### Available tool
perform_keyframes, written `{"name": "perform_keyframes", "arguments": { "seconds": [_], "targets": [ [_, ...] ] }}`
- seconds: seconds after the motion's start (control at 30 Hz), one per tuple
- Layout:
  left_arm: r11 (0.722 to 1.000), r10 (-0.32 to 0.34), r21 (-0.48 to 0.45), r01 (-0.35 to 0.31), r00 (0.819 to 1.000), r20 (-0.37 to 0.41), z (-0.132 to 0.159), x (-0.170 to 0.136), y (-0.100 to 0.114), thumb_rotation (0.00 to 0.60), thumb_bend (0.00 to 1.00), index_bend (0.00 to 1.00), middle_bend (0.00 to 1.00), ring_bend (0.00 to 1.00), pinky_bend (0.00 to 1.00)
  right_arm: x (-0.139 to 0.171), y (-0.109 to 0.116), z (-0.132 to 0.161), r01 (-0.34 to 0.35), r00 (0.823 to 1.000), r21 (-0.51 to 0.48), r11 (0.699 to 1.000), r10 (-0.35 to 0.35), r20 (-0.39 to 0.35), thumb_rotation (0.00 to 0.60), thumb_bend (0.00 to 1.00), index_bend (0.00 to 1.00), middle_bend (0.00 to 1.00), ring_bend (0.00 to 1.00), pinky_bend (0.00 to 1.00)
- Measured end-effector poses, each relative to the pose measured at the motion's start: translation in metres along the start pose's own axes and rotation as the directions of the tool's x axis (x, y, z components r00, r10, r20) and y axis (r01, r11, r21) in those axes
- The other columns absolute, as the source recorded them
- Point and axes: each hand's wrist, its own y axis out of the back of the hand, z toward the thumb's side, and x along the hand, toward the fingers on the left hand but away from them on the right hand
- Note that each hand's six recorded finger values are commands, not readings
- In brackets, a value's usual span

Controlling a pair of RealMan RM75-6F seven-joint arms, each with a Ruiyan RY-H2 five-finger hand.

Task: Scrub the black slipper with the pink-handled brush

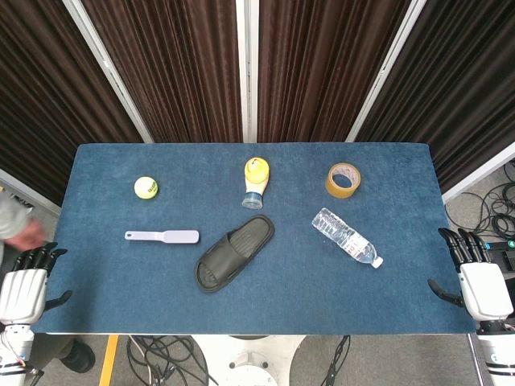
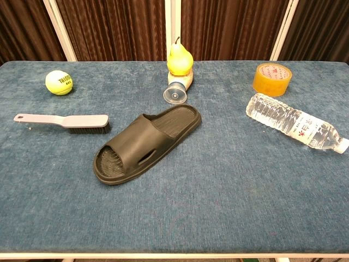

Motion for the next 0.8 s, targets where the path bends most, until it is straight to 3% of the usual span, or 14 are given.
{"name": "perform_keyframes", "arguments": {
  "seconds": [0.3,0.5,0.63,0.8],
  "targets": [
    [1.000,-0.003,0.006,0.003,1.000,0.001,0.001,0.008,0.000,0.600,0.10,0.31,0.29,0.20,0.18,-0.003,0.000,0.001,0.001,1.000,0.003,1.000,-0.001,-0.005,0.600,0.11,0.01,0.10,0.01,0.02],
    [0.999,0.016,-0.040,-0.014,0.999,0.050,0.013,0.036,0.007,0.600,0.10,0.31,0.29,0.20,0.18,-0.012,0.008,0.007,0.023,0.999,0.029,0.999,-0.022,-0.031,0.600,0.11,0.01,0.10,0.01,0.02],
    [0.998,-0.021,-0.056,0.027,0.994,0.110,0.028,0.065,0.005,0.600,0.10,0.31,0.33,0.22,0.20,-0.021,0.018,0.013,0.047,0.998,0.058,0.997,-0.044,-0.055,0.600,0.11,0.01,0.10,0.01,0.02],
    [0.984,-0.150,-0.064,0.164,0.973,0.178,0.051,0.105,-0.011,0.600,0.10,0.31,0.38,0.27,0.29,-0.029,0.026,0.020,0.060,0.995,0.079,0.995,-0.054,-0.080,0.600,0.11,0.01,0.10,0.01,0.02]
  ]
}}
